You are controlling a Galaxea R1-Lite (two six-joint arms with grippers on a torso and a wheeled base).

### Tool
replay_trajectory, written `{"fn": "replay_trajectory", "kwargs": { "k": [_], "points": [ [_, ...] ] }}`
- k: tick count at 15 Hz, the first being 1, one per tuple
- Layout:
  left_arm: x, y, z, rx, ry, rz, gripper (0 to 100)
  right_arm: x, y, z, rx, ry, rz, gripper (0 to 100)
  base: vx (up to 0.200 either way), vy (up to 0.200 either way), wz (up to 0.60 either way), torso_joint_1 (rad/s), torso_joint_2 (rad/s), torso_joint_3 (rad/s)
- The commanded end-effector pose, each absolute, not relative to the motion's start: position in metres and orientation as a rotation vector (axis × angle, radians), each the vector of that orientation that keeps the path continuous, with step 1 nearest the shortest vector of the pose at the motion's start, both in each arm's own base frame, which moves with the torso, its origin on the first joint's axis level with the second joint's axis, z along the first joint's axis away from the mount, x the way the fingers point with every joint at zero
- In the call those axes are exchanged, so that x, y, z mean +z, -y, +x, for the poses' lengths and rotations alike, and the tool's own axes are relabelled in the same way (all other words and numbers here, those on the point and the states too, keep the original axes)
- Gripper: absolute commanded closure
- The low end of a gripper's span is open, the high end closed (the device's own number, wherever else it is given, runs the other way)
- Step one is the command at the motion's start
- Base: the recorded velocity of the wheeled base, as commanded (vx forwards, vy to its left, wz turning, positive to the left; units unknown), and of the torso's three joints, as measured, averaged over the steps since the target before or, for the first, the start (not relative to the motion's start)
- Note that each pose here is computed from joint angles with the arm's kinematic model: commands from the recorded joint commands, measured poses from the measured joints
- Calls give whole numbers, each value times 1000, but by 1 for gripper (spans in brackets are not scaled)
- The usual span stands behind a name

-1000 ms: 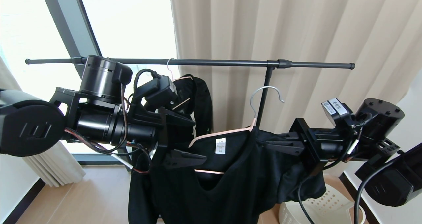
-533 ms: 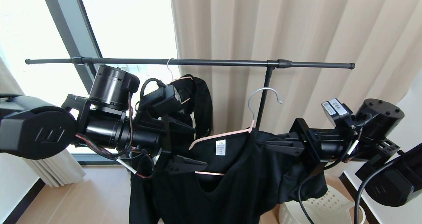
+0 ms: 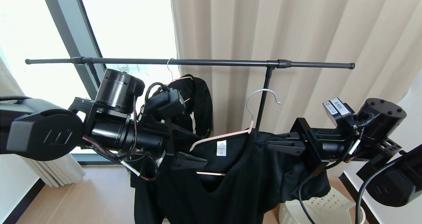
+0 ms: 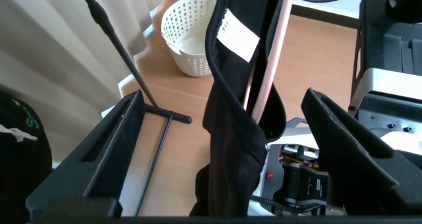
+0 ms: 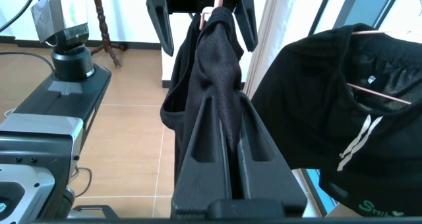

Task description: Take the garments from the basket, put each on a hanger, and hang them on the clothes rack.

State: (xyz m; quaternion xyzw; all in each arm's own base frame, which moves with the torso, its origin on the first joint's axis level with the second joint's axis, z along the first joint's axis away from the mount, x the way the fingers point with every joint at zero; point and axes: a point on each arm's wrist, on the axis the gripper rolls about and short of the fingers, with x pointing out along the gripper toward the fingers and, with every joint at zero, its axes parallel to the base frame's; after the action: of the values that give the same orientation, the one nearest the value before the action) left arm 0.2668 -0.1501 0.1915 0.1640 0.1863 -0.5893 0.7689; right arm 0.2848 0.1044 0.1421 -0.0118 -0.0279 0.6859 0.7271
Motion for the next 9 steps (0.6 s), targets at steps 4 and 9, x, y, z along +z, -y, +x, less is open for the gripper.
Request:
{"fn": "replay_trajectory", "kwargs": {
  "k": [4,9],
  "points": [
    [191,149,265,-1280,-408,353,100,143,-104,284,1514,66,-28,100,0,0,0,0,0,0],
    [196,147,263,-1276,-391,353,100,144,-102,283,1506,66,-29,100,0,0,0,0,0,0]
  ]
}}
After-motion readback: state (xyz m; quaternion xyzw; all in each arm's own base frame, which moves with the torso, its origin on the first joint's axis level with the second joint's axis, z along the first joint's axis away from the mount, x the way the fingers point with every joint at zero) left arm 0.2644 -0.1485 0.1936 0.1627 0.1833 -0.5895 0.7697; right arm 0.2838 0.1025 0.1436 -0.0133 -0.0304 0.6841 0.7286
